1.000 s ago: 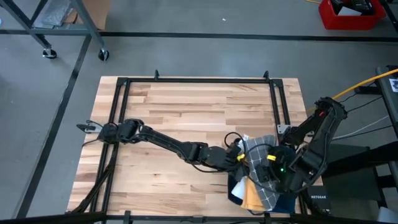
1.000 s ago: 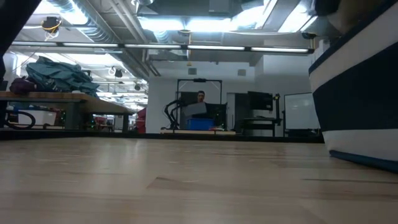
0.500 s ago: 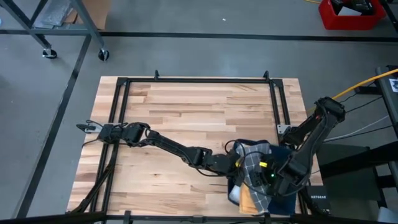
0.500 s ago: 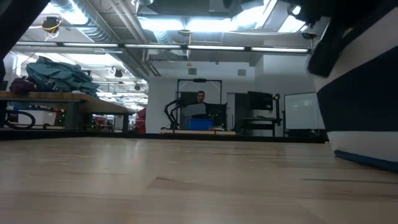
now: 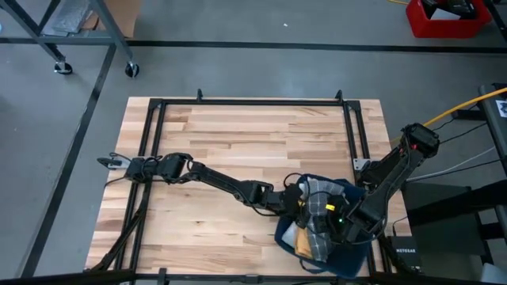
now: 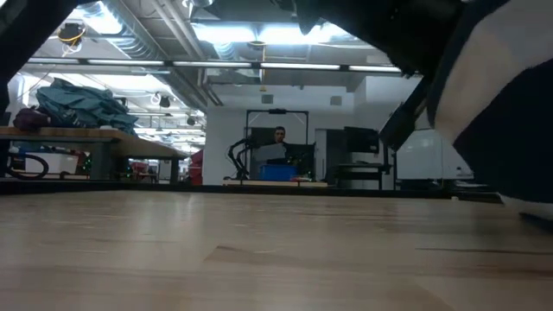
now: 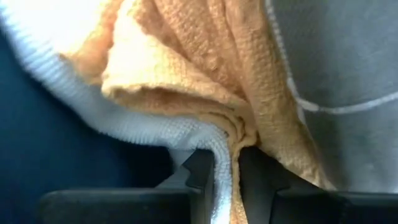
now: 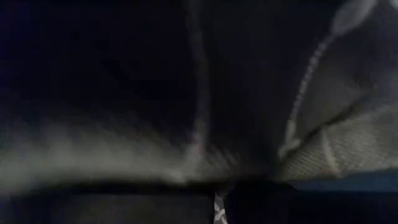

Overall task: Fold towel
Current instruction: Put the stacked towels into the blue laundry organizer

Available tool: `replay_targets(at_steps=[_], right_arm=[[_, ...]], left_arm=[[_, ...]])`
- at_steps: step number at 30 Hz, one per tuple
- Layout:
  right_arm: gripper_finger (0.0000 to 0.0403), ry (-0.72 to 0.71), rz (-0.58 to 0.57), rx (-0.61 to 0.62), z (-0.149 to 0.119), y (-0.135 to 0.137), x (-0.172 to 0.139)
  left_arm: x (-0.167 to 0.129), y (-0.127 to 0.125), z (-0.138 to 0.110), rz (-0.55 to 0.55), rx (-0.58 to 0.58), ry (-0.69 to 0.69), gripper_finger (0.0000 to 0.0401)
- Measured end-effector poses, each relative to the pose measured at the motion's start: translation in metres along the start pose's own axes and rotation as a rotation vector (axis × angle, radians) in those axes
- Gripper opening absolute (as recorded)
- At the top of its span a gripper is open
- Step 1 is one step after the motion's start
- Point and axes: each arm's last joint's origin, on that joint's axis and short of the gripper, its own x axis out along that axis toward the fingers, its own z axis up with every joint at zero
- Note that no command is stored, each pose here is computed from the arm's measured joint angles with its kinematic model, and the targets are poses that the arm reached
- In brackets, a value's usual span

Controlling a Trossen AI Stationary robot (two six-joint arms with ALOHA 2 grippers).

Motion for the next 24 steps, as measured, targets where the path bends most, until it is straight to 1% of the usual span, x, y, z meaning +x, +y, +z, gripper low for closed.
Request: replay_targets(at_steps=[4, 7, 9, 12, 16, 19, 21, 24], right_arm=[[0.0010, 0.035, -0.006, -0.001, -0.002, 0.000, -0.001], [0.0012, 0.061, -0.002, -0.021, -0.004, 0.001, -0.001], [0.0020, 0.078, 0.003, -0.036, -0.005, 0.002, -0.001], [0.0042, 0.090, 0.010, -0.038, -0.006, 0.003, -0.001], [0.0082, 0.103, 0.024, -0.034, -0.007, 0.004, -0.001], [0.0112, 0.140, -0.001, 0.009, -0.008, 0.004, -0.001], [0.0129, 0.173, -0.033, 0.017, -0.009, 0.003, -0.001], [0.0147, 0.198, -0.051, 0.002, -0.010, 0.003, -0.002]], left_arm=[[0.000, -0.008, 0.003, -0.121, 0.023, 0.029, 0.0060], [-0.001, -0.012, 0.004, -0.144, 0.024, 0.034, 0.0076], [-0.001, -0.011, 0.006, -0.145, 0.046, 0.031, 0.0088], [-0.001, -0.009, 0.007, -0.125, 0.076, 0.048, 0.0109], [-0.001, -0.005, 0.009, -0.107, 0.117, 0.096, 0.0141], [-0.002, -0.003, 0.011, -0.109, 0.177, 0.116, 0.0162], [-0.002, -0.002, 0.013, -0.116, 0.190, 0.132, 0.0171], [-0.001, -0.001, 0.015, -0.115, 0.190, 0.136, 0.0172]])
